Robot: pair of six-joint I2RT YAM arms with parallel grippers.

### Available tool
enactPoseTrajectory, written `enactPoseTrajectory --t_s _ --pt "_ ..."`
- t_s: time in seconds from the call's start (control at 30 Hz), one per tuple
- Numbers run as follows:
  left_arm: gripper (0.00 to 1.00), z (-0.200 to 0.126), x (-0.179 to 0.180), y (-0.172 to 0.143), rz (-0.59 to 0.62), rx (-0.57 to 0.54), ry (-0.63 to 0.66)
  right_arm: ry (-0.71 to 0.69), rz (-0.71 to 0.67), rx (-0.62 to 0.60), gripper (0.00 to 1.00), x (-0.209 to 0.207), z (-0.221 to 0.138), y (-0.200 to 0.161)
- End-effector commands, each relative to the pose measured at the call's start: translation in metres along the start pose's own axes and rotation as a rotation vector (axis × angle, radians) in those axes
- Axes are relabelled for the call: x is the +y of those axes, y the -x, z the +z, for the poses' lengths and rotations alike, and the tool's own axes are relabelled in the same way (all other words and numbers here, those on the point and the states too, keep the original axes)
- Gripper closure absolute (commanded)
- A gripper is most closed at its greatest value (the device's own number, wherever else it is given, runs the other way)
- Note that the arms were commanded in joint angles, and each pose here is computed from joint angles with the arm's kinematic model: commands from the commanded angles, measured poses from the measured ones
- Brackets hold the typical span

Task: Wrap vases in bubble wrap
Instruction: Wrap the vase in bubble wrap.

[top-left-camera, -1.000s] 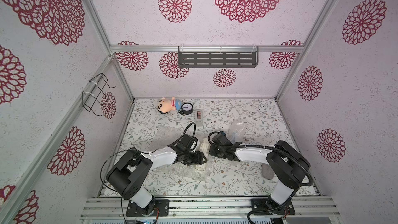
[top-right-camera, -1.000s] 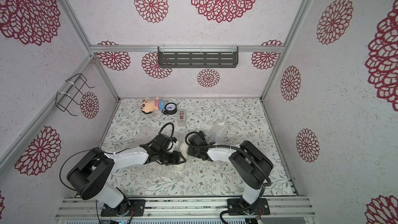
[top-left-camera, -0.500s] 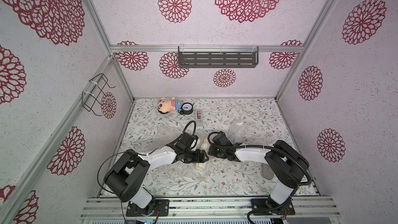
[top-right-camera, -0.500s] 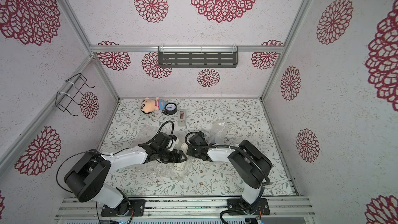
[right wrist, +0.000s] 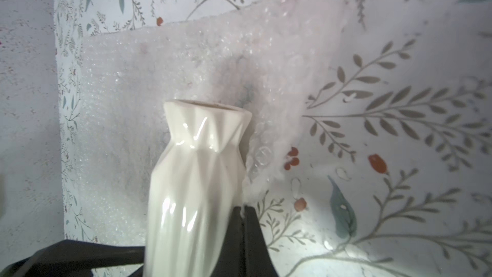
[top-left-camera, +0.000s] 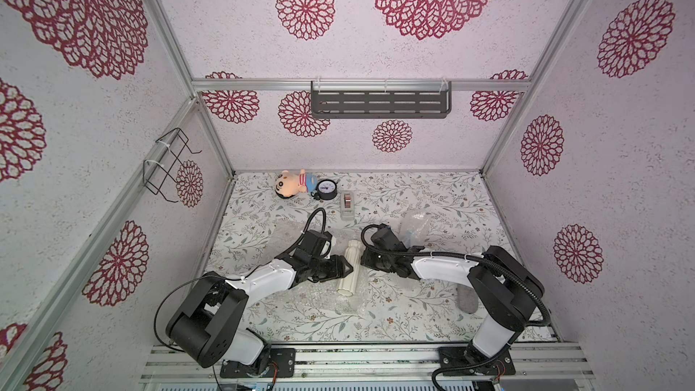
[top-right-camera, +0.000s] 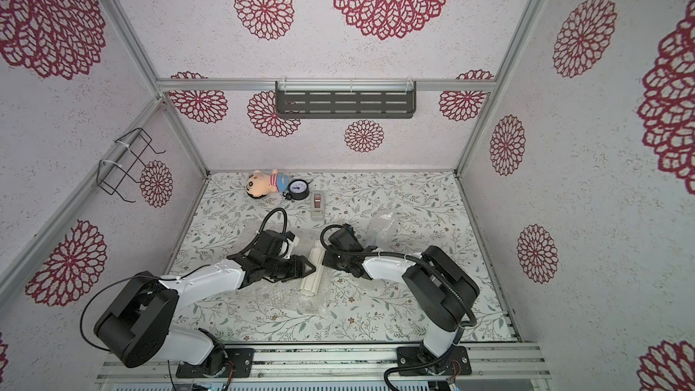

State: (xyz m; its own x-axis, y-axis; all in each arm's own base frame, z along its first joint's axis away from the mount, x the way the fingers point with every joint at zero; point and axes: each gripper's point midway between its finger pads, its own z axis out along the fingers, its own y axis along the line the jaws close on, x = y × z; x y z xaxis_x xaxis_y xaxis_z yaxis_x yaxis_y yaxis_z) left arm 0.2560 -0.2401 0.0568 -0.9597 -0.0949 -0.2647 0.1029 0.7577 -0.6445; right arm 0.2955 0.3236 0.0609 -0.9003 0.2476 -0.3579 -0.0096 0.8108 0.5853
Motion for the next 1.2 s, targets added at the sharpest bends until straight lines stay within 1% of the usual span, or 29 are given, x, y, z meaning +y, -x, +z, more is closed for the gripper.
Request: enactPoseTrajectory --t_s 0.0,0.1,0.17,0.27,0.4,0.5,0.57,0.67,0.87,1.03,1.17 --pt "0.48 -0.009 -0.004 0.01 -0.013 -0.059 -0.029 0.098 -0.02 -0.029 1.0 0.035 -0.008 0.017" --pt "0.53 -0.009 0.004 0.009 -0.034 -0.064 -0.019 0.132 -0.023 -0.018 1.0 0.048 -0.004 0.018" --pt "0.57 -0.009 0.005 0.008 -0.045 -0.064 -0.039 0.15 -0.023 -0.013 1.0 0.057 0.0 0.02" --pt "0.58 -0.008 0.011 0.007 -0.083 -0.071 -0.056 0.18 -0.041 -0.008 1.0 0.075 0.004 0.02" --pt "0.62 -0.013 0.02 0.008 -0.117 -0.11 -0.05 0.201 -0.053 0.008 1.0 0.089 0.012 0.018" --pt "0.64 -0.015 0.025 0.005 -0.143 -0.112 -0.05 0.215 -0.068 0.013 1.0 0.099 0.016 0.015" --pt "0.64 -0.018 0.032 0.004 -0.163 -0.125 -0.032 0.215 -0.081 0.027 1.0 0.104 0.019 0.01" --pt "0.61 -0.024 0.043 0.005 -0.207 -0.16 -0.023 0.216 -0.085 0.053 1.0 0.105 0.023 0.0" --pt "0.58 -0.038 0.039 0.013 -0.219 -0.21 -0.074 0.197 -0.113 0.065 1.0 0.107 0.028 -0.012" --pt "0.56 -0.059 0.042 0.029 -0.253 -0.292 -0.085 0.22 -0.127 0.066 0.99 0.116 0.03 -0.018" --pt "0.54 -0.081 0.045 0.051 -0.275 -0.375 -0.095 0.235 -0.127 0.075 0.99 0.121 0.033 -0.023"
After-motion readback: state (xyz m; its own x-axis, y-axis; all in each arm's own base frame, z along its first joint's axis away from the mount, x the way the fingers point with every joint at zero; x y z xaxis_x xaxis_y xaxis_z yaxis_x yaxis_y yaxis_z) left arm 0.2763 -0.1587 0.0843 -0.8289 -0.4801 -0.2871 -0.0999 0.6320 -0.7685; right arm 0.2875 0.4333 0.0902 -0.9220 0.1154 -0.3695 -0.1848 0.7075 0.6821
